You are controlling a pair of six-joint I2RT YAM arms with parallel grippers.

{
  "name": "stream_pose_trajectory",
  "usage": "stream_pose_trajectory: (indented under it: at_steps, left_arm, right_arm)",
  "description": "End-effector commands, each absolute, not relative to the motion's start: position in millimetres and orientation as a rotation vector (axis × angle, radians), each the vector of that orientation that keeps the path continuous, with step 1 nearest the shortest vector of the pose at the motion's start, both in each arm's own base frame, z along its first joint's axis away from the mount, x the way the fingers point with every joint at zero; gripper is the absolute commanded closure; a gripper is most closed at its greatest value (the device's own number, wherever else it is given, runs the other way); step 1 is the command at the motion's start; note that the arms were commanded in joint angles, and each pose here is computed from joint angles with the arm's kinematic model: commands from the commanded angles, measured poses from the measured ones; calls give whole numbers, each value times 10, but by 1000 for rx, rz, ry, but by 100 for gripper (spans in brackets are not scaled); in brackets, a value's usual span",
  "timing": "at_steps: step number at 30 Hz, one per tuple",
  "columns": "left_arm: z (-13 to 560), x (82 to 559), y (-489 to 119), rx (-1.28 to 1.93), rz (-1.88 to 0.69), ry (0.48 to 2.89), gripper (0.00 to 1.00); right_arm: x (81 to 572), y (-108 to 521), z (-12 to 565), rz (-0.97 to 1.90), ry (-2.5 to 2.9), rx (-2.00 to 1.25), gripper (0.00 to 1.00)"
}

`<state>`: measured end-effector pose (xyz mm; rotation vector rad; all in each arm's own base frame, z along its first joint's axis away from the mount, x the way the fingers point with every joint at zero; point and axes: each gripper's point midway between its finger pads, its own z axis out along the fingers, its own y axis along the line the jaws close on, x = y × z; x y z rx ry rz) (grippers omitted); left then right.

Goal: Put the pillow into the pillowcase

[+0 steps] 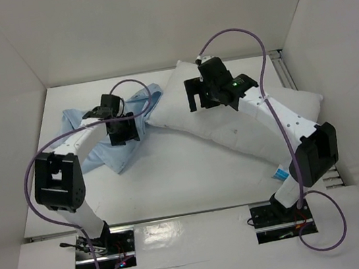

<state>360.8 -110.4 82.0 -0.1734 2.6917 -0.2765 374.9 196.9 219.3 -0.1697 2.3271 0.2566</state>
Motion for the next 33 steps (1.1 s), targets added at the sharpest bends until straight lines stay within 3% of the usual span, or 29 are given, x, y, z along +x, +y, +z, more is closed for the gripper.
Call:
stream_pose_trajectory:
  at_steps: [1,3,4,5,7,15,19,24,26,30,33]
  left_arm:
    - [727,3861,-1156,-163,-292,2660,30]
    - [671,3930,-1119,-197,-273,2673,38]
    - [659,3956,-1128,-210,-276,2674,62]
    - [649,3969,-1077,-242,-270,2684,78]
    - [801,4016,-1005,-275,-249,2664,100]
    - [1856,4130,-917,-256,-306,2475,100]
    - [2293,4204,-911,-205,-331,2414,100]
    - [2312,4306,-711,-265,-283,2413,100]
    - [2352,4313,-641,-284,-306,2409,100]
    - [2405,4343,-553,-309,-350,2401,100]
    - [2453,4386,-547,-308,-371,2389,100]
  right_arm:
    - [3766,1986,2248,250,2309,-157,0]
    - [3782,2041,2216,277,2315,-155,0]
    - [3783,2066,2166,285,2329,-163,0]
    - [3774,2083,2165,297,2331,-169,0]
    - [3728,2322,2126,320,2334,-269,0]
    - [3844,2611,1782,-12,2319,-310,0]
    - [3714,3077,2010,289,2208,-357,2]
    - [3571,3457,1972,578,2225,-324,6]
    - [3595,3355,1798,419,2277,-281,8]
    - [3738,2923,1711,-112,2212,-244,0]
    - [3957,2659,1672,-257,2188,-182,0]
